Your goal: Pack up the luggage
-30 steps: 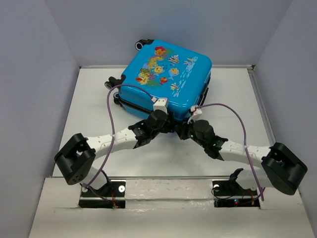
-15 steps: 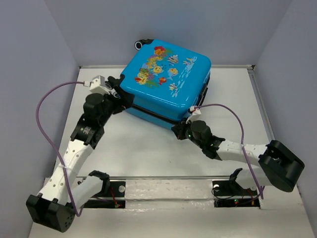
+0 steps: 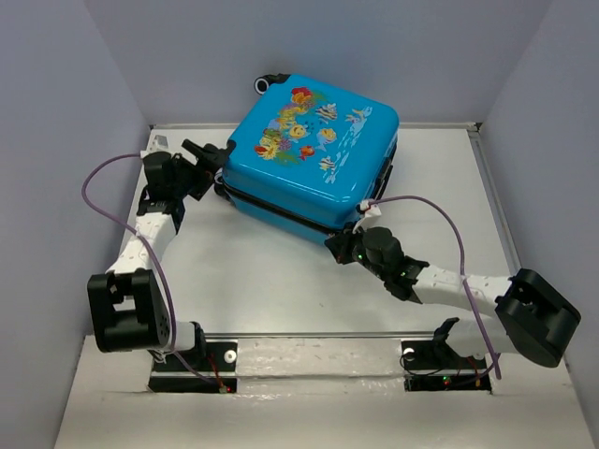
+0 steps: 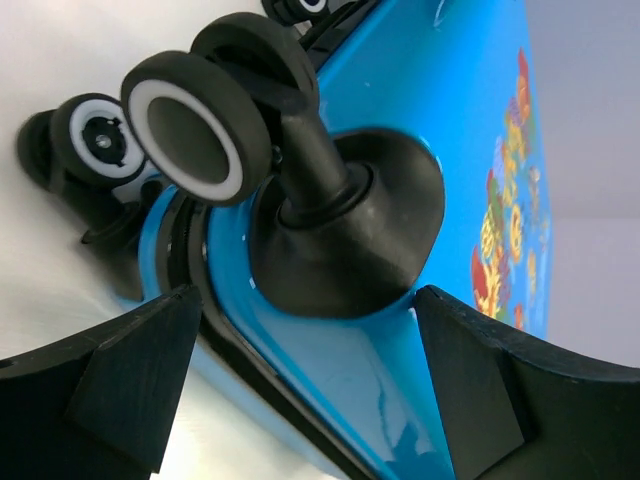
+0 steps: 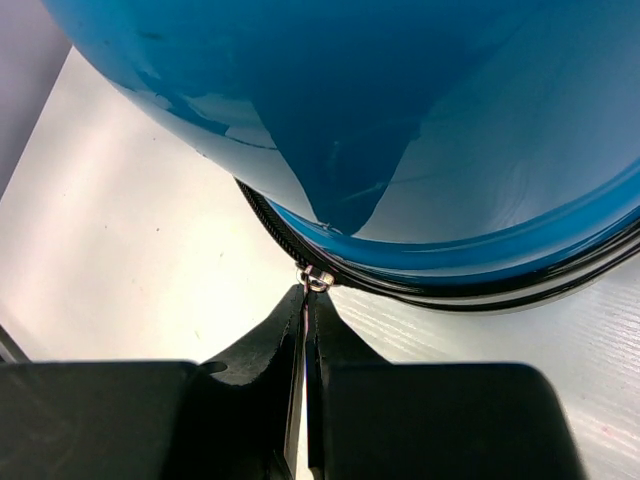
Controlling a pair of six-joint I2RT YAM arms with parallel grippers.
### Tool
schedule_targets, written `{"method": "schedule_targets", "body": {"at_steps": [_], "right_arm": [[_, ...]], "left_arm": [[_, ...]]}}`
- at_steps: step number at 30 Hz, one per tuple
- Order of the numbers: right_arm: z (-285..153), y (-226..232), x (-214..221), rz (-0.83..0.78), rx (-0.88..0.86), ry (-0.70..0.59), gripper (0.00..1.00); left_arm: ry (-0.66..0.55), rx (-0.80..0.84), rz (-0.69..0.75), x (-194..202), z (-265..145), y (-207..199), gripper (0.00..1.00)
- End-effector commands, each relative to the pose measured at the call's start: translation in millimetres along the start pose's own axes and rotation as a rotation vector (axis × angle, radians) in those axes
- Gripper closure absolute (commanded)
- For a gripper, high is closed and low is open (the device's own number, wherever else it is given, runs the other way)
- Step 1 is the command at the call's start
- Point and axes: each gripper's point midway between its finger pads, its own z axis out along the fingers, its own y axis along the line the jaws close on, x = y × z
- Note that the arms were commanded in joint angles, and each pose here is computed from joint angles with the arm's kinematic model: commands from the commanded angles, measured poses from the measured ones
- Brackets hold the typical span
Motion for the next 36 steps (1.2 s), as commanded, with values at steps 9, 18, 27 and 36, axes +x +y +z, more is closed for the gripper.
{"method": "schedule_targets", "body": {"at_steps": [9,18,27,36], "right_arm": [[-6.8,21.0,-0.1,-0.018,-0.101,0.003,0.93],[-9.3,19.3,1.0,-0.011,-0.101,-0.003,0.93],[-10.6,19.5,-0.7,-0.012,-0.102,-0.01,0.93],[-9.1,19.1,-2.0,-0.018,-0.097,-0.014,0.93]], "left_arm": [[-0.132,0.108,-0.055,-68.6,28.3,-31.7,0.01],[-0.1,0.099,-0.091,-73.3,54.2,-23.8,0.05],[-0.096,0.133,-0.134,-78.9,69.5,-27.1,0.13],[-0.092,0.187,-0.148,-73.8,74.7,-25.9,0.94]]}}
